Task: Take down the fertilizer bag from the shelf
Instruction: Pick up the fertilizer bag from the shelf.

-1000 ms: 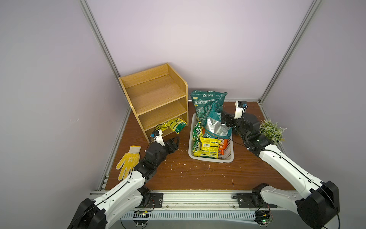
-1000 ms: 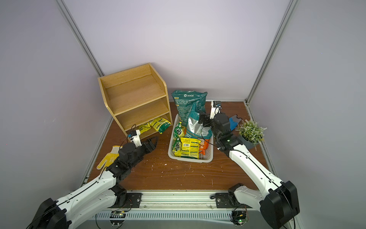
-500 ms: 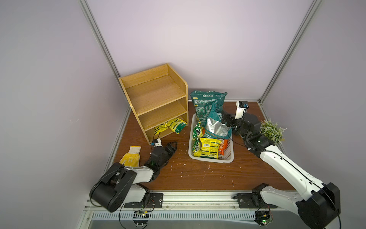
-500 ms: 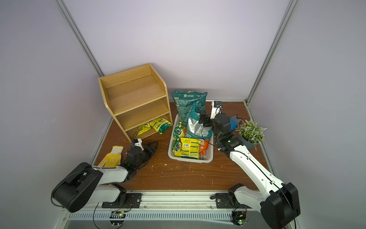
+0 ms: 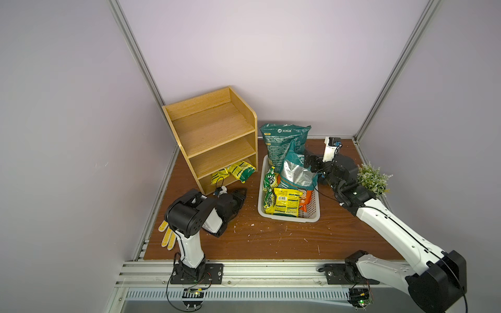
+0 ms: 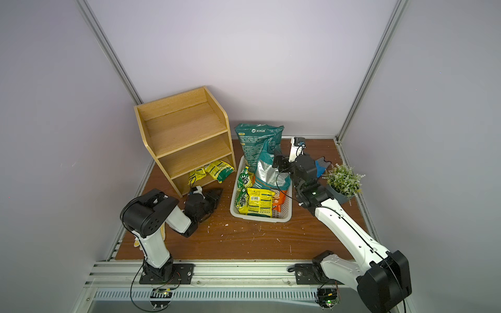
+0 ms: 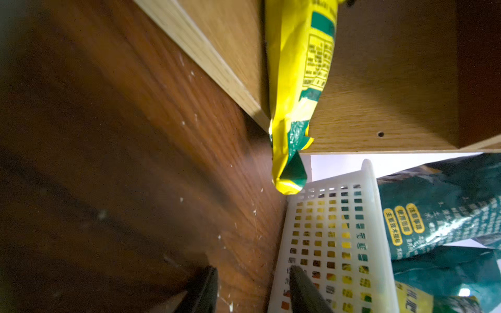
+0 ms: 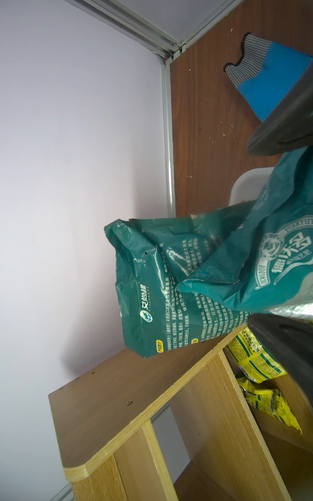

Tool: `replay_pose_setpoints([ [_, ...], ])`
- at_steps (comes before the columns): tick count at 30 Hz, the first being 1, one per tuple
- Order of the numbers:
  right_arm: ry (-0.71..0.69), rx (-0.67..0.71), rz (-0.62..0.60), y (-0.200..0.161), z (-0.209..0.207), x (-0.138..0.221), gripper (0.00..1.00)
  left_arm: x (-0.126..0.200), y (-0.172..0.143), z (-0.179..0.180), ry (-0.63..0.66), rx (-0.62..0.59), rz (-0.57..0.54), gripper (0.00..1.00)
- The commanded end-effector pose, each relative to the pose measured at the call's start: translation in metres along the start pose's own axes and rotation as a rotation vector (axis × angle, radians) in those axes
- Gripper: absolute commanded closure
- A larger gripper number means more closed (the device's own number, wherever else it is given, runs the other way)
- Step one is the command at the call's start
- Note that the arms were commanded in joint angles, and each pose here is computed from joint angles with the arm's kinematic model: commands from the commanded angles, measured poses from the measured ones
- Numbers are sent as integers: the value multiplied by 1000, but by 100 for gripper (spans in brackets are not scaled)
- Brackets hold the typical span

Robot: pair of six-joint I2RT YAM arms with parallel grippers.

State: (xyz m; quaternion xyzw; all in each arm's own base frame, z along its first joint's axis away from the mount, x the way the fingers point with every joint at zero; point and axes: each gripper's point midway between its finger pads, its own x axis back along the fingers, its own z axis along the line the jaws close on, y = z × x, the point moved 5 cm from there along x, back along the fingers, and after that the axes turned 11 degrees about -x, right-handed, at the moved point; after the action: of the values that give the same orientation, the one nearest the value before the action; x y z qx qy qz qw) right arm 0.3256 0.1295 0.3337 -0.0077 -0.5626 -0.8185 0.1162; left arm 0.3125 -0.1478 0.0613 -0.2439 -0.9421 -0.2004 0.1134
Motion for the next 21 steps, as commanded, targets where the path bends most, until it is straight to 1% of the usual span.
replay_pose_setpoints([
  [1, 17, -20, -78, 19, 5, 8, 3, -11, 16, -12, -69, 34, -100, 55],
  [5, 21, -12, -78, 19, 5, 8, 3, -18, 23, -10, -80, 40, -160, 56],
  [9, 15, -1, -81, 19, 4, 10, 2, -21, 31, -13, -87, 19, -213, 53],
  [13, 8, 13, -80, 18, 2, 11, 2, -35, 35, -15, -78, 2, -213, 52],
  [18, 5, 24, -82, 19, 2, 13, 1, -60, 39, -19, -93, 5, -195, 52],
  [21, 0, 29, -88, 20, 0, 15, 1, -68, 41, -17, -83, 5, -195, 54],
])
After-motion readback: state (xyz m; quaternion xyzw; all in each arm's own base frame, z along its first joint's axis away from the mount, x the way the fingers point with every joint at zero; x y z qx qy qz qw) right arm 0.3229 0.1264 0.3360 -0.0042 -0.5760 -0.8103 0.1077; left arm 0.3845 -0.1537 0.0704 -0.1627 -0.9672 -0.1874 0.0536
